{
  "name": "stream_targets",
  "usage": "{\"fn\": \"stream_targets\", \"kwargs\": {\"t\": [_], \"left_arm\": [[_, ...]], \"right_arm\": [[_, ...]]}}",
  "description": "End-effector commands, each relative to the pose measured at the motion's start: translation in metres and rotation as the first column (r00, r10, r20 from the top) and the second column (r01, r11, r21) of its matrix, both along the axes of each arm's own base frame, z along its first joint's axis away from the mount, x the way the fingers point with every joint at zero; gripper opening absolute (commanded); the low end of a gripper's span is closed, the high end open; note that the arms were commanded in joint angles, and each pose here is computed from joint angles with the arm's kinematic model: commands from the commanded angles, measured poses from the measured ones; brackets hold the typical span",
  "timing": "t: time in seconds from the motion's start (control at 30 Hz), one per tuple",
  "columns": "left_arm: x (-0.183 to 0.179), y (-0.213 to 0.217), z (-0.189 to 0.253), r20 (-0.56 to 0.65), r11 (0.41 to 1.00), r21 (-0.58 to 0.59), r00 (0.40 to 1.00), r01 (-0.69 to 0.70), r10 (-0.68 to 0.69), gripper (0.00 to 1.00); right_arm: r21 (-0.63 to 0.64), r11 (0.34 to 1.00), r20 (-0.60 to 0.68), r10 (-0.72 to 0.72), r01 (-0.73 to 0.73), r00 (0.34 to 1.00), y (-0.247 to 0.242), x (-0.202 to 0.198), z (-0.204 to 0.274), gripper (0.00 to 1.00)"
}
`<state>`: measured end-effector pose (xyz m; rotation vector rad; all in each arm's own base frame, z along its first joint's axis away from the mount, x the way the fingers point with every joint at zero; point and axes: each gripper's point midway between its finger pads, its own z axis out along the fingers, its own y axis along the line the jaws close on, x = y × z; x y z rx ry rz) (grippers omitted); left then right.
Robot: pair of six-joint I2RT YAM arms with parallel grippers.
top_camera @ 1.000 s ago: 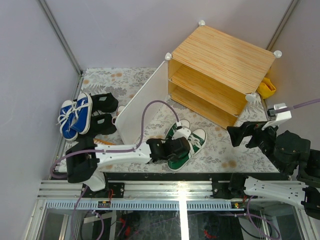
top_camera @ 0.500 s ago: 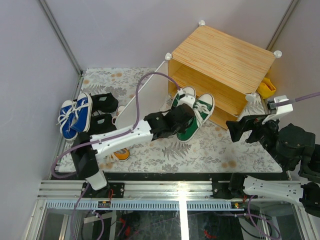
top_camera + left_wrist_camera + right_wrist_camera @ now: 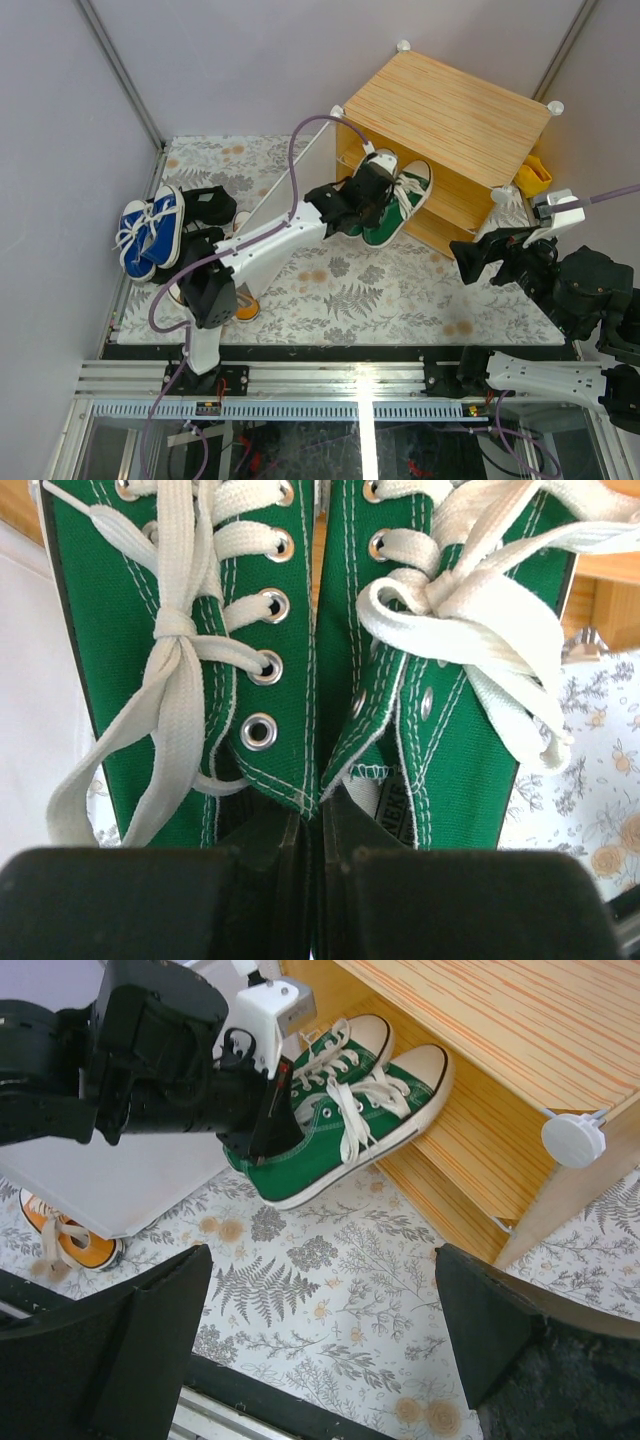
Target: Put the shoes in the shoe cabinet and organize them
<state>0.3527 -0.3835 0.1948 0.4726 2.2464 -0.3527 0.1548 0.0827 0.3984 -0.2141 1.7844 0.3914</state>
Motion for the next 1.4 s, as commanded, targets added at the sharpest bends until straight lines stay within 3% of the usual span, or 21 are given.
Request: {"fn": "stream_targets", "kwargs": {"t": [0.0,0.3,0.6,1.13,1.3,1.33,1.37], "left_arm": [[0.046,-0.016,0.097,0.233,0.975,-0.224,0.972,0.010,0.043,0.00],[0.089,-0.027,0.118,0.336,0.962,-0.272,0.938,0.015,0.081,0.00],[0.125,-0.009,0.140,0.405,0.939,-0.342,0.900,-0.014,0.161,0.00],[0.165,-0.025,0.130,0.426,0.922,-0.374,0.901,0.097,0.078,0.00],[0.172,-0.021,0.124,0.439,0.933,-0.353,0.893,0.071,0.098,0.10],[0.173,-0.020,0.123,0.439,0.934,-0.350,0.893,0.068,0.099,0.14],[0.172,-0.019,0.124,0.441,0.935,-0.347,0.892,0.070,0.097,0.25]], "right_arm": [[0.046,0.999,0.041,0.010,-0.012,0.999,0.002,0.001,0.018,0.99],[0.039,0.999,0.050,-0.002,0.000,0.999,-0.001,0.002,0.021,1.00],[0.031,0.999,0.051,-0.026,0.025,0.998,-0.011,0.001,0.020,0.99],[0.008,0.998,0.052,-0.057,0.057,0.997,-0.018,0.003,0.017,0.99],[0.003,0.998,0.048,-0.056,0.056,0.997,-0.018,0.003,0.014,0.99],[0.003,0.998,0.047,-0.058,0.057,0.997,-0.018,0.003,0.014,0.99],[0.003,0.998,0.046,-0.058,0.058,0.997,-0.018,0.003,0.013,0.99]]}}
